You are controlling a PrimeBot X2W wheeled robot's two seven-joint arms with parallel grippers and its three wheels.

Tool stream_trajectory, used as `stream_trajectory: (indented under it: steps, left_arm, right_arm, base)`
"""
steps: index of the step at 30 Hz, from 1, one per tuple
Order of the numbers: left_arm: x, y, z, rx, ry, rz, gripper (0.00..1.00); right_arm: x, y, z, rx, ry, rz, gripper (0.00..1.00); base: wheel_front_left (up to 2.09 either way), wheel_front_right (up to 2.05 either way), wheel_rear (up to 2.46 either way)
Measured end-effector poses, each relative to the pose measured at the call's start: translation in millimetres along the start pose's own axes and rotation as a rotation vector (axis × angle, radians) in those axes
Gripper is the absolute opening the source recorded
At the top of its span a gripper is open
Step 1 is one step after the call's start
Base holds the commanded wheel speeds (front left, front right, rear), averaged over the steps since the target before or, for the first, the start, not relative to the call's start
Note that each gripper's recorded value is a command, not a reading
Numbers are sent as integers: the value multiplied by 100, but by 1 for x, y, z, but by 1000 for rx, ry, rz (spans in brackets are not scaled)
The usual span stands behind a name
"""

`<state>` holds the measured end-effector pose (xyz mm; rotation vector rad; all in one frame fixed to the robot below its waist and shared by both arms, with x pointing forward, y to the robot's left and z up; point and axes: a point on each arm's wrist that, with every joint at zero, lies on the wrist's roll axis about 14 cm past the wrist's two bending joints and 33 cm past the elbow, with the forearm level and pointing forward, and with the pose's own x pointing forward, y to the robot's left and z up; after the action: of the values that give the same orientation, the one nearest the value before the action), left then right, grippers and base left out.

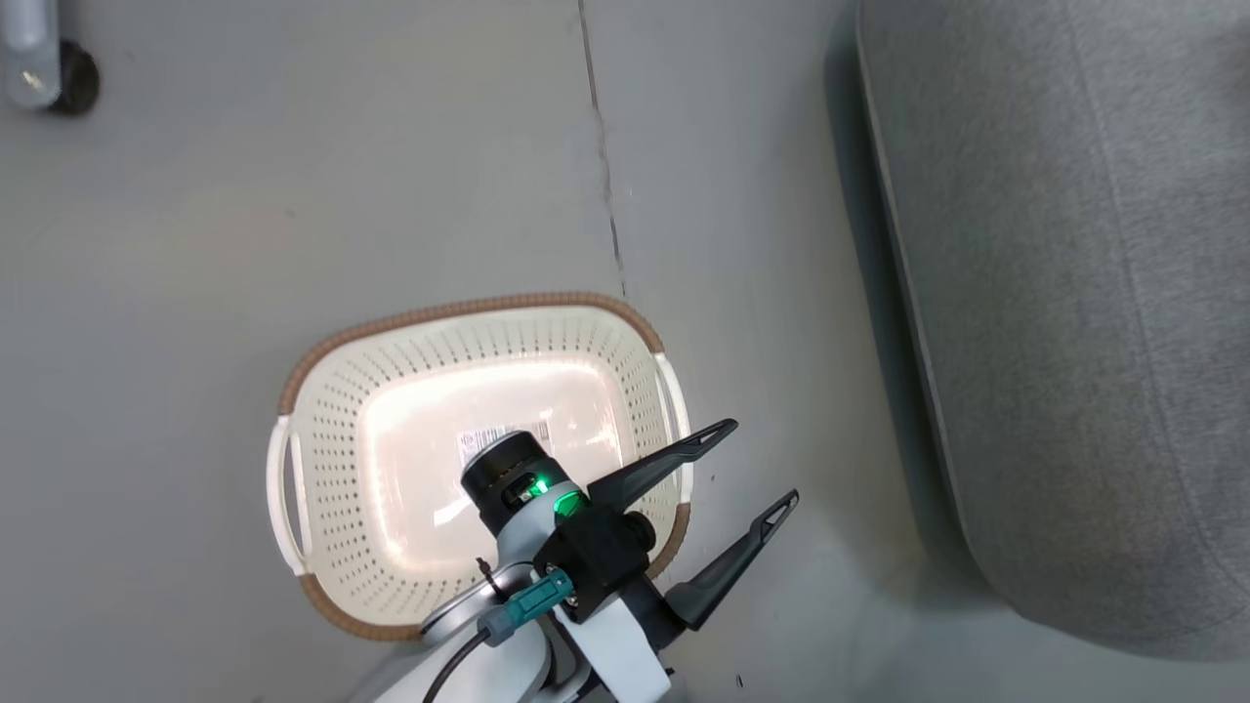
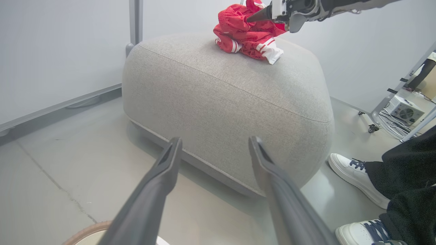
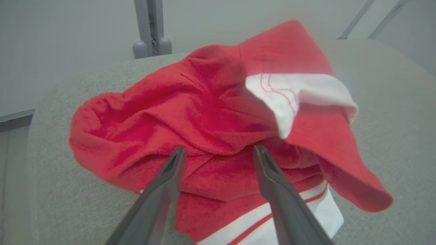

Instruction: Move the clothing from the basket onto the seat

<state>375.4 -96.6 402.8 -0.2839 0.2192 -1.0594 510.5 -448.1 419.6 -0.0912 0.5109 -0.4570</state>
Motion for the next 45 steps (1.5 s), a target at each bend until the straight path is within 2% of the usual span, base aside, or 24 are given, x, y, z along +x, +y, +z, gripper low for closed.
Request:
stream_trajectory:
  steps: [4,11,14,16,18,22,24,27,29,34,37,39,41,45]
  left_arm:
    - [1,-8,26,33,-49,10,100]
    - [-10,-20,59,81,-111,55,100]
    - [-16,-25,70,111,-134,77,100]
    - [-21,-24,80,126,-156,104,100]
    - [-26,-24,91,148,-181,126,100]
    - [-37,-21,108,172,-224,178,100]
    - [-42,-17,112,174,-236,200,100]
    - [-59,3,126,179,-281,297,100]
    - [-72,14,133,181,-305,360,100]
    - [-110,34,138,222,-321,510,100]
    - [-134,41,139,234,-333,598,100]
    - [-153,47,141,236,-349,668,100]
    - [-173,52,136,237,-343,747,100]
    - [-203,53,131,204,-368,847,100]
  right_arm:
    - [-20,7,5,-27,-30,53,100]
    - [-65,28,46,-6,-226,187,100]
    - [-94,48,76,73,-382,290,100]
    - [-114,57,83,79,-442,356,100]
    - [-132,60,88,94,-491,400,100]
    - [-165,80,100,258,-563,510,100]
    - [-173,86,104,275,-583,538,100]
    - [-200,103,122,319,-673,613,100]
    - [-217,120,119,331,-697,660,100]
    - [-247,146,101,270,-724,720,100]
    - [-264,164,89,206,-738,752,100]
    - [-273,176,76,106,-746,769,100]
    - [-282,186,69,185,-729,780,100]
    - [-297,200,58,212,-721,793,100]
  base:
    - [0,0,0]
    - [0,0,0]
    - [0,0,0]
    - [0,0,0]
    - [0,0,0]
    - [0,0,0]
    - [0,0,0]
    - [0,0,0]
    - [0,0,0]
    - [0,0,0]
    - [0,0,0]
    - [0,0,0]
    - [0,0,0]
    - [0,0,0]
